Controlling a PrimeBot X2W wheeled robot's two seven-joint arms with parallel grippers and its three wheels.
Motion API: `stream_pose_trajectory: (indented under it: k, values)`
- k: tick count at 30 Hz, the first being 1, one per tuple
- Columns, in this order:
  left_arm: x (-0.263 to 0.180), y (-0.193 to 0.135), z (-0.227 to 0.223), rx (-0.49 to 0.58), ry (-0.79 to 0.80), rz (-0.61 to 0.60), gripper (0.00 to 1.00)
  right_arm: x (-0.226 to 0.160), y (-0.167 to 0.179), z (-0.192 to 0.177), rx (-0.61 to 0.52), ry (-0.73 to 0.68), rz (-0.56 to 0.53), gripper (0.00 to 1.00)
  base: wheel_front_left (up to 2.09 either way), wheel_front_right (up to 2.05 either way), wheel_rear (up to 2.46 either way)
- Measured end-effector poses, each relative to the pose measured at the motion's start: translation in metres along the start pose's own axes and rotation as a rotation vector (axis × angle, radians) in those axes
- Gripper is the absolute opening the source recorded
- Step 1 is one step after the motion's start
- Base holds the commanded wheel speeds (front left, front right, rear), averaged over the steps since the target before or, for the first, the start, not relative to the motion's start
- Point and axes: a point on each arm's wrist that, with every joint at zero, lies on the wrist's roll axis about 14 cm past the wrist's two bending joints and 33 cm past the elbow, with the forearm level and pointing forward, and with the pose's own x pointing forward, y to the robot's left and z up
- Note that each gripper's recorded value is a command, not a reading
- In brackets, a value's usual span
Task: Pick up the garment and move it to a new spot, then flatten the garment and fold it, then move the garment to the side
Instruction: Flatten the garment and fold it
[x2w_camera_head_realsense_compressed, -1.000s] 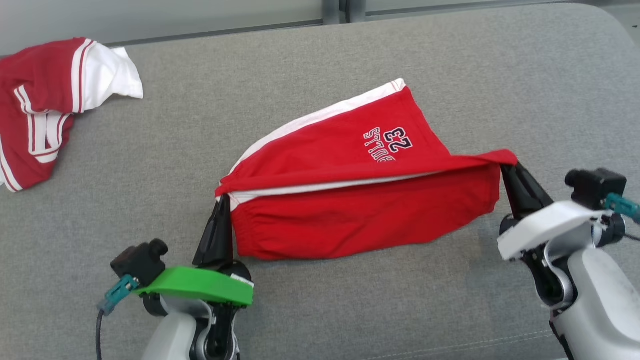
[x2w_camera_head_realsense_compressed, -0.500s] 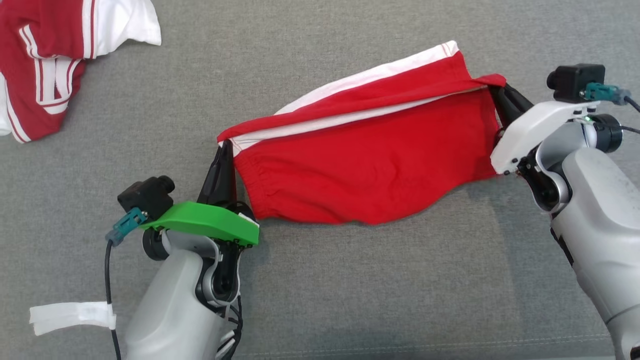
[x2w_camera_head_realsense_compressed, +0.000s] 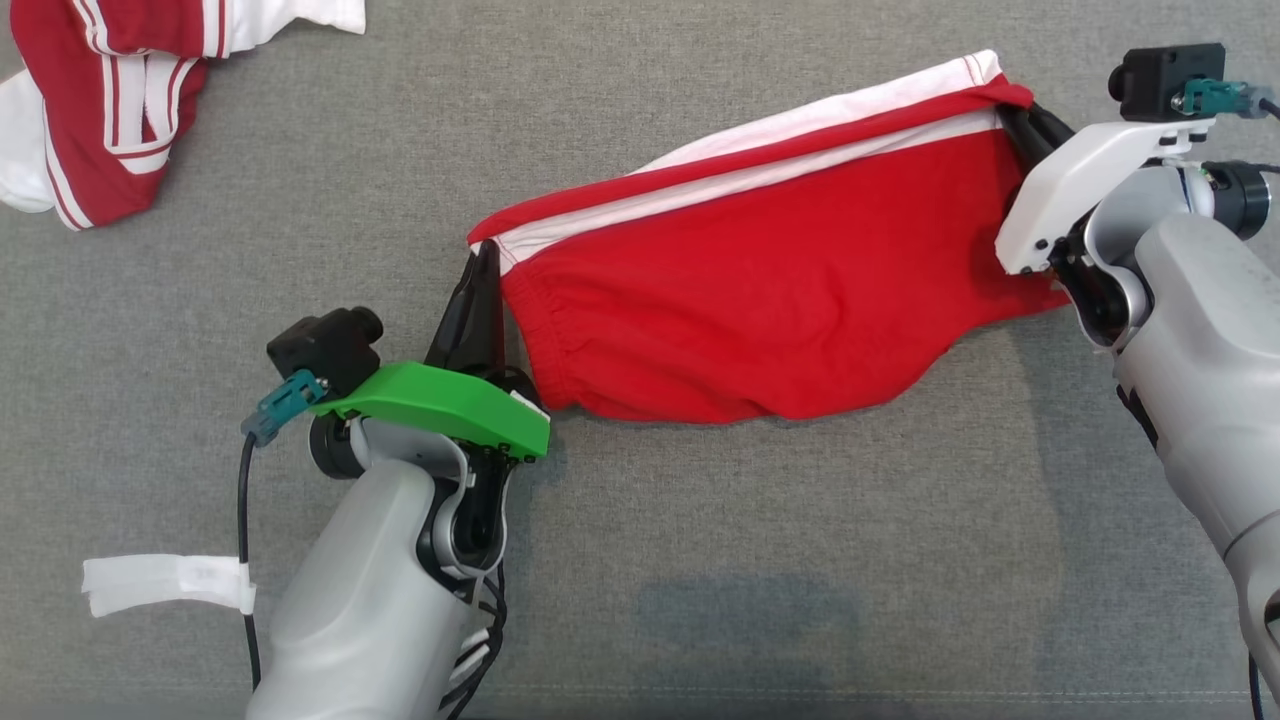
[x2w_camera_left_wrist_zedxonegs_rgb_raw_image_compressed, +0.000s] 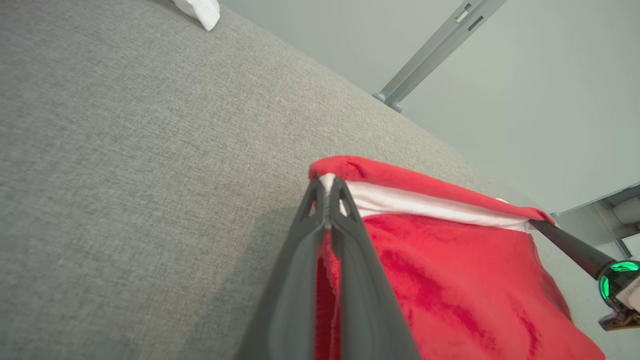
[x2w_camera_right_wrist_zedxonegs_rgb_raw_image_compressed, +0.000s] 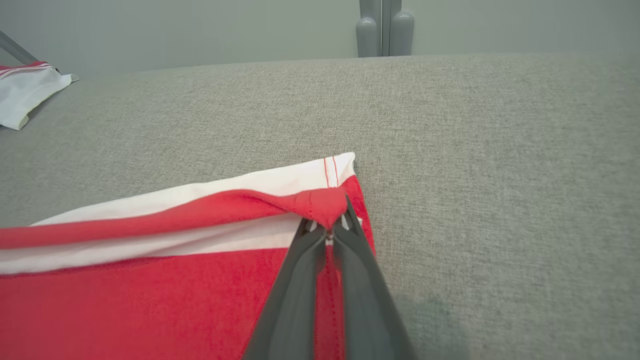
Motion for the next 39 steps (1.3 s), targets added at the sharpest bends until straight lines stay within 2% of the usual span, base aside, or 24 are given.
stream_pose_trajectory:
  k: [3,5,6,7,9,10,22,27,31,39]
  values:
    - [0.002,-0.002,0.0,0.007,0.0,-0.006,0.0,0.005,-0.003,0.001,-0.003,0.003,-0.008,0.01,0.0,0.0,0.0]
    - [0.003,-0.002,0.0,0.01,0.001,-0.008,0.0,0.008,-0.005,0.005,-0.007,-0.011,-0.015,0.44,0.0,0.0,0.0]
    - [0.003,-0.002,0.001,0.011,-0.001,-0.009,0.0,0.01,-0.005,0.007,-0.008,-0.021,-0.017,1.0,0.0,0.0,0.0]
    - [0.003,-0.003,0.002,0.012,-0.004,-0.013,0.08,0.012,-0.005,0.01,-0.011,-0.033,-0.019,1.0,0.0,0.0,0.0]
    - [0.003,-0.006,0.006,0.018,-0.015,-0.022,0.47,0.013,-0.005,0.012,-0.013,-0.047,-0.021,1.0,0.0,0.0,0.0]
    - [0.004,-0.008,0.007,0.028,-0.021,-0.03,0.99,0.014,-0.004,0.014,-0.013,-0.056,-0.019,1.0,0.0,0.0,0.0]
    - [-0.01,-0.018,0.022,0.158,-0.088,-0.075,1.0,-0.003,-0.008,0.038,-0.085,-0.145,-0.016,1.0,0.0,0.0,0.0]
    - [-0.016,-0.022,0.032,0.172,-0.125,-0.091,1.0,-0.015,-0.012,0.035,-0.101,-0.142,-0.021,1.0,0.0,0.0,0.0]
    - [-0.026,-0.026,0.045,0.198,-0.172,-0.106,1.0,-0.03,-0.015,0.029,-0.114,-0.122,-0.027,1.0,0.0,0.0,0.0]
    - [-0.055,-0.018,0.074,0.222,-0.275,-0.063,1.0,-0.053,-0.016,0.008,-0.099,-0.019,-0.044,1.0,0.0,0.0,0.0]
